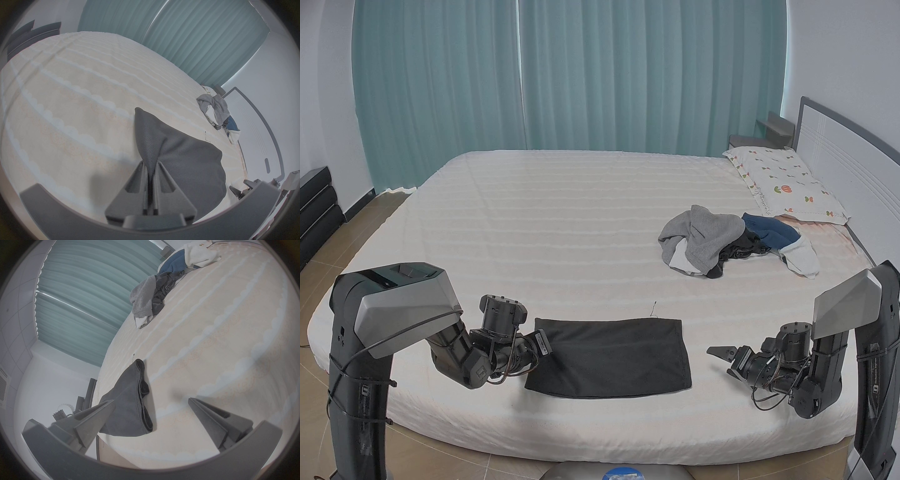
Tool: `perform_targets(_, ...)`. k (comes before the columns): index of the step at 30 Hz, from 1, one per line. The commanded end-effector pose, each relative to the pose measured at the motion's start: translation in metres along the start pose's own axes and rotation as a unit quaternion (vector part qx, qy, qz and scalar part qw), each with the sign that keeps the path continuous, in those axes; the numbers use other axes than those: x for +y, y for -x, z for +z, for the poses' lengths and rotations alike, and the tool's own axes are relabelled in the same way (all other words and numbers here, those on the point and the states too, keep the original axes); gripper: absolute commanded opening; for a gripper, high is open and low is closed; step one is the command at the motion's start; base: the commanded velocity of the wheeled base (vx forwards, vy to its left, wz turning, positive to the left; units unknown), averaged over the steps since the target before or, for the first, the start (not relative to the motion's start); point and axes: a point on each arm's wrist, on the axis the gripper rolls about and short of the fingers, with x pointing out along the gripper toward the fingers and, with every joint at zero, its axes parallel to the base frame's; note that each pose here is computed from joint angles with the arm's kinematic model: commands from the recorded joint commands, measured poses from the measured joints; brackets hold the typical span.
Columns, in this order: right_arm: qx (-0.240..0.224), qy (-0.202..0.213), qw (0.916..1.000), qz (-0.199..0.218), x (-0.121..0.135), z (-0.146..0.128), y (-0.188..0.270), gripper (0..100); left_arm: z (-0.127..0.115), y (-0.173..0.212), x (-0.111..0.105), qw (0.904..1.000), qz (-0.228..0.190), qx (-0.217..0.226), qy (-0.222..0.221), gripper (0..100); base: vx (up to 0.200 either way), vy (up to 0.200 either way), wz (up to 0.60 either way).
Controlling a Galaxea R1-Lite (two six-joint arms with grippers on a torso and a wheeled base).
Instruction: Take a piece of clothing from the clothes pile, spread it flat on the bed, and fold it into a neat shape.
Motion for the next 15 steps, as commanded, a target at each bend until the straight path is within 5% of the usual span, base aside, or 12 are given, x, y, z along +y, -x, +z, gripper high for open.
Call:
perform_targets(1,-0.004,0.003,1.0000,0.006,0.0013,0.0005,-0.0003,100,0.0034,0.0031,-0.0006,1.0000,-0.002,-0.005,0.001,0,0.000,0.200,0.00)
perform_targets(15,-0.004,0.002,1.0000,0.006,0.0010,0.0008,-0.0002,100,0.0027,0.0093,0.0019,1.0000,0.004,-0.003,0.003,0,0.000,0.200,0.00)
